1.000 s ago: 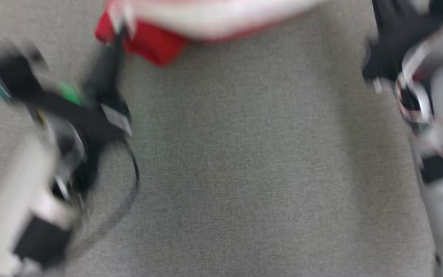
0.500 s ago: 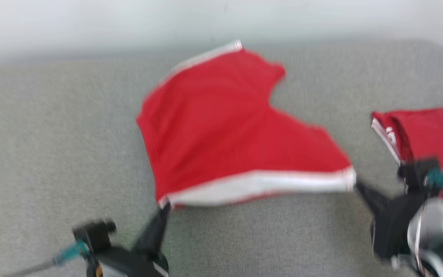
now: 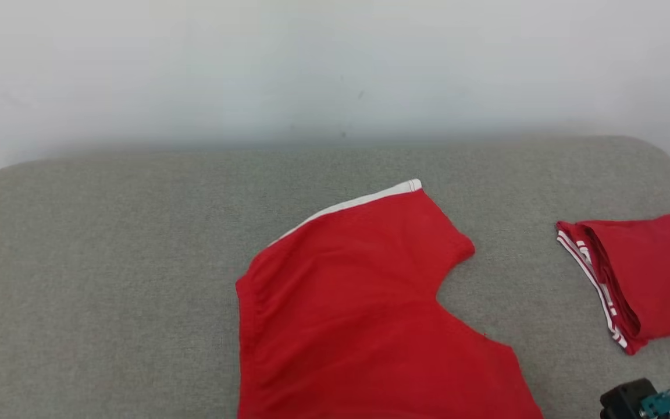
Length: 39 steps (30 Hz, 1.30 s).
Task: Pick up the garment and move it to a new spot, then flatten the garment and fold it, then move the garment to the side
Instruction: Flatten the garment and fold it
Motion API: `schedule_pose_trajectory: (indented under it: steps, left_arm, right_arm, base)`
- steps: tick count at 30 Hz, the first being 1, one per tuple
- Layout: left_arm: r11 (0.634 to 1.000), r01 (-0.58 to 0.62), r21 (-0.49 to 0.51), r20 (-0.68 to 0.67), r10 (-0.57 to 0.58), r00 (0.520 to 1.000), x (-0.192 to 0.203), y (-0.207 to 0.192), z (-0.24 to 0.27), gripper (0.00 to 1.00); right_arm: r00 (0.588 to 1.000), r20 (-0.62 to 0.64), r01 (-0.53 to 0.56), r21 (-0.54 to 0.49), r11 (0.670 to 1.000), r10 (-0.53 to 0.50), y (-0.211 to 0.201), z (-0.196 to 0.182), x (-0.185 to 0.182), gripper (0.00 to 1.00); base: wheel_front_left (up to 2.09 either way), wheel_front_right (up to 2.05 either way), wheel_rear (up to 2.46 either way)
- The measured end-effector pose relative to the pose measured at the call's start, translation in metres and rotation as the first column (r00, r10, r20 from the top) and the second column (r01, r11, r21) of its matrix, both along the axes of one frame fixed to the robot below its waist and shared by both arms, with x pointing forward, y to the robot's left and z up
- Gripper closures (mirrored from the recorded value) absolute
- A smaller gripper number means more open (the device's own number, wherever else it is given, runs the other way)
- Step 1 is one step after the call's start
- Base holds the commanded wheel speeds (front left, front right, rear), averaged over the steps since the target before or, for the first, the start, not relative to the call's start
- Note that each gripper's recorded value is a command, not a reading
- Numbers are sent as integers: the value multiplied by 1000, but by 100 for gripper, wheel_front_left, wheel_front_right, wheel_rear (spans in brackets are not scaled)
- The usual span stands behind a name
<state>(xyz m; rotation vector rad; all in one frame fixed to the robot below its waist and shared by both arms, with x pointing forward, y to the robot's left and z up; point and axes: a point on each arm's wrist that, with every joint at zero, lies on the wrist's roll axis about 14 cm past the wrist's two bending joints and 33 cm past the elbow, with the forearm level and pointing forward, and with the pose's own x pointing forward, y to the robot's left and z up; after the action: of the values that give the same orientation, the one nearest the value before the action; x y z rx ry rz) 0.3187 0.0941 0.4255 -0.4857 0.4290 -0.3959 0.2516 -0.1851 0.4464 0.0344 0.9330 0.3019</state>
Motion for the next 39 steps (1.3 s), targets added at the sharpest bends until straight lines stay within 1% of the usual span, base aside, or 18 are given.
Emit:
schedule_pose_trajectory:
  steps: [1,3,6,9,11,13,18,21,24,27,30,35,38,39]
  left_arm:
    - [1000,15,21,-12,-15,1000,-6,1,-3,100]
    - [992,81,99,-54,-76,996,-22,2,-16,100]
    - [994,68,82,-34,-65,997,-20,0,-9,100]
    - [999,42,17,3,-42,999,-14,-6,3,100]
    - [1000,15,-18,24,-15,1000,-7,-4,10,100]
    - [1000,7,-19,54,-6,999,3,-3,18,100]
    - [998,-26,-60,114,32,993,30,-8,39,100]
    - [996,-48,-71,137,57,989,48,-10,48,100]
    - [995,-63,-74,137,72,988,63,-14,51,100]
    - [992,-122,-41,137,127,982,83,-5,50,100]
    - [985,-173,-15,145,173,974,103,3,51,100]
    - [979,-205,-19,130,206,970,127,3,46,100]
    - [972,-235,-16,120,235,965,139,10,43,100]
    - [970,-241,-17,117,241,963,142,12,42,100]
  right_arm:
    - [1000,-17,-3,5,1000,4,2,-1,-5,100]
    - [999,-47,-2,18,1000,3,4,-1,-13,100]
    - [1000,21,16,25,1000,-16,1,10,1,100]
    - [990,140,13,25,1000,-16,1,27,32,100]
    - [973,229,8,16,1000,-12,0,41,58,100]
    - [956,293,-12,-11,1000,15,0,51,82,100]
    - [913,403,-50,-58,997,69,6,69,141,100]
    - [884,461,-49,-65,997,73,11,79,177,100]
    - [874,478,-52,-95,994,91,15,77,206,100]
    - [862,497,-46,-120,992,100,17,75,234,100]
    - [855,509,-43,-124,991,101,22,72,261,100]
    - [848,519,-44,-136,990,109,30,62,298,100]
    - [830,546,-46,-132,990,111,38,61,318,100]
    - [832,543,-49,-136,990,116,40,58,323,100]
  base:
    - [0,0,0]
    - [0,0,0]
    - [0,0,0]
    - [0,0,0]
    - [0,0,0]
    - [0,0,0]
    - [0,0,0]
    - [0,0,0]
    - [0,0,0]
    - [0,0,0]
    - [0,0,0]
    - [0,0,0]
    - [0,0,0]
    - [0,0,0]
